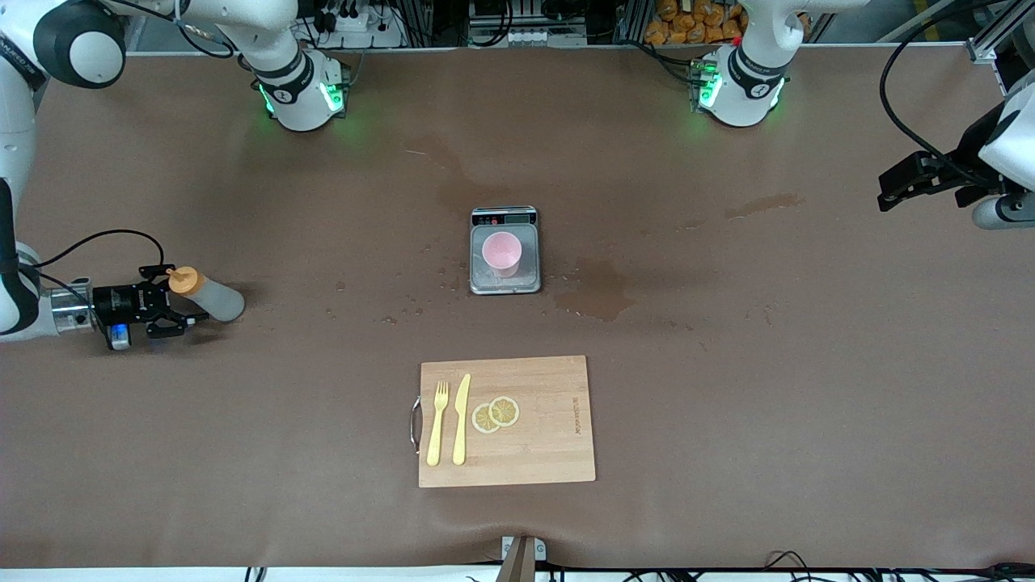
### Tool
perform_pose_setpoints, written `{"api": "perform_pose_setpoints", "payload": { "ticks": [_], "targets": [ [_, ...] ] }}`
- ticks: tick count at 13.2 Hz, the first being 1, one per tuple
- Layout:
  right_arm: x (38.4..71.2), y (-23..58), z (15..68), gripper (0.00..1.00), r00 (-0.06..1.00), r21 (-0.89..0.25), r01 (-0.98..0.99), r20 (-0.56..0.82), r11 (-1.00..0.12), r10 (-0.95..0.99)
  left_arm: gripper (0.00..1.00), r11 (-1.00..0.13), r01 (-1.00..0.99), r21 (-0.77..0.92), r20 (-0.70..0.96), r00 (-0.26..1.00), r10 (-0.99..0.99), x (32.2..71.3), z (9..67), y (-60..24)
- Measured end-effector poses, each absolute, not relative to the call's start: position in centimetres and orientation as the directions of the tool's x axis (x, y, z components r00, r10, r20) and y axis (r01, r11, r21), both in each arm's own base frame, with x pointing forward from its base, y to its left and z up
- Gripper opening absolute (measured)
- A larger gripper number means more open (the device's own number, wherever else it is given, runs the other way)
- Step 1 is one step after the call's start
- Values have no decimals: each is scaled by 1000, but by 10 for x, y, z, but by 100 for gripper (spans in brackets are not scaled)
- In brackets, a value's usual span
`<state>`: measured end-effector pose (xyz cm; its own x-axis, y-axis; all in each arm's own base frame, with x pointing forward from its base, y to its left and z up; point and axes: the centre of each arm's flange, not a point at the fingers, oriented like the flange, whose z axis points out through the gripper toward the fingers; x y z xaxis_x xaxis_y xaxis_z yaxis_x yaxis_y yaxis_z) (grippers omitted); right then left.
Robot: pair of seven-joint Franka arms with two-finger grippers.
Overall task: Add sauce to pink cup with both arms
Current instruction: 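Move the right gripper toward the orange-capped squeeze bottle, then close the right gripper around the squeeze bottle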
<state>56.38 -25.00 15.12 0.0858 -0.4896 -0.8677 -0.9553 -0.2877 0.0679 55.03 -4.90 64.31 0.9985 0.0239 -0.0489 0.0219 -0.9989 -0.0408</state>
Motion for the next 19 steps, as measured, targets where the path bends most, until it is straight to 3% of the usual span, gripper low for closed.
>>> {"api": "perform_pose_setpoints", "payload": {
  "ticks": [5,7,8,10,12,14,19],
  "targets": [
    [562,-246,142,89,74,79,-953,-875,-293,-478,100,-999,22,-41,-48,999,24,550,643,-49],
    [563,-241,140,73,79,77,-950,-878,-303,-472,100,-999,22,-41,-48,999,24,550,643,-49],
    [563,-239,138,73,85,72,-949,-880,-308,-467,100,-999,22,-41,-48,999,24,550,643,-49],
    [562,-238,138,57,91,66,-947,-883,-314,-461,100,-999,21,-41,-48,999,23,550,643,-49],
    [563,-238,138,55,92,65,-947,-883,-315,-461,100,-999,20,-41,-48,999,22,550,643,-50],
    [568,-231,141,43,66,92,-948,-880,-306,-471,100,-999,22,-41,-47,999,24,550,644,-49],
    [620,-162,195,41,-16,225,-918,-842,-325,-539,100,-999,23,-40,-46,999,25,550,644,-48]
  ]
}}
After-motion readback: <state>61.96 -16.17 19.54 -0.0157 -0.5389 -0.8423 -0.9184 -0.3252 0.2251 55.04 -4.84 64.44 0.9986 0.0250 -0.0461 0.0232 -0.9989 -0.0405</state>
